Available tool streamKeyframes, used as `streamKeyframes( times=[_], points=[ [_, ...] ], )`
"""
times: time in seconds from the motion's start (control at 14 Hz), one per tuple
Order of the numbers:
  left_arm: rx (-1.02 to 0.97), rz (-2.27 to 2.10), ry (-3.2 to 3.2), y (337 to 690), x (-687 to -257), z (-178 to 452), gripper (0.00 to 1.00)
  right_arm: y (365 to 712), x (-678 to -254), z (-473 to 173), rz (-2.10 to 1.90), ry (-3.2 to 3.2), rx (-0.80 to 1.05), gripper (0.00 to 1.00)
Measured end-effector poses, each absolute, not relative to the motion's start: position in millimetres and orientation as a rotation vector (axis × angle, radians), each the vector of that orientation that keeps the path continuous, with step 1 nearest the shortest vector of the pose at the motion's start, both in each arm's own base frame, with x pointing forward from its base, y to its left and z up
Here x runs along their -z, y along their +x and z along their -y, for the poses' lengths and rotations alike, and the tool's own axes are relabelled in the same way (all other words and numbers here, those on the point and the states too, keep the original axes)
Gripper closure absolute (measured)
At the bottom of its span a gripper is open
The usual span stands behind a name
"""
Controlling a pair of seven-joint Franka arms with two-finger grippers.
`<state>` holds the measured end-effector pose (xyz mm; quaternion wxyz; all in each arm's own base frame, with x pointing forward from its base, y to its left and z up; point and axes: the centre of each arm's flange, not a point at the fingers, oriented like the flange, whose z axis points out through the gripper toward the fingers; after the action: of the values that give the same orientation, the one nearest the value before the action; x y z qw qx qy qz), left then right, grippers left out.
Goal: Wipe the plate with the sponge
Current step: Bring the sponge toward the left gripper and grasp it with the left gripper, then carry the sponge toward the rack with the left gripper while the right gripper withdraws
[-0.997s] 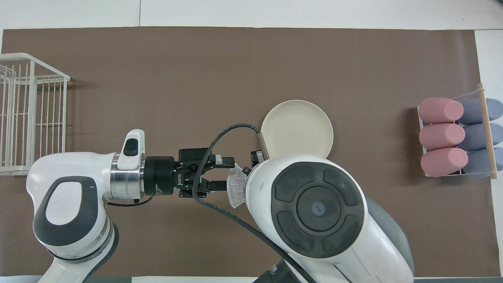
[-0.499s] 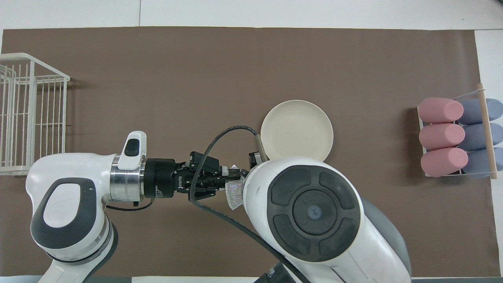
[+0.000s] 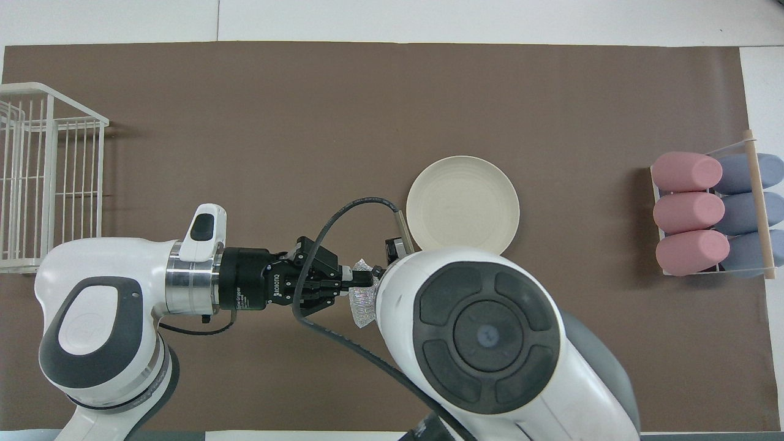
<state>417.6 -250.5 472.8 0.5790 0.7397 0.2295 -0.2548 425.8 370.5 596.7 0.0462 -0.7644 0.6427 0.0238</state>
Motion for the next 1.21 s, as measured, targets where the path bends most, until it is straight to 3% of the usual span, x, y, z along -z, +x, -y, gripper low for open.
streamKeyframes(
  times=[0.43,0.5,0.64,1.21],
  points=[
    [0.607,-0.56,1.72,417.4,-478.1,247.7,0.96,427.7,-602.9,-346.7,-1.745,-2.555,-0.062,0.37],
    [0.61,-0.566,1.721,417.7,-477.8,247.0,0.96,429.4,-604.5,-336.2,-1.679,-2.622,-0.067,0.22],
    [0.617,-0.585,1.745,418.5,-475.8,243.8,0.96,436.6,-606.2,-306.6,-1.52,-2.771,-0.095,0.03],
    [0.543,-0.707,2.008,441.4,-474.0,190.6,0.96,490.0,-613.6,-135.7,-0.848,-3.06,-0.231,0.0]
  ],
)
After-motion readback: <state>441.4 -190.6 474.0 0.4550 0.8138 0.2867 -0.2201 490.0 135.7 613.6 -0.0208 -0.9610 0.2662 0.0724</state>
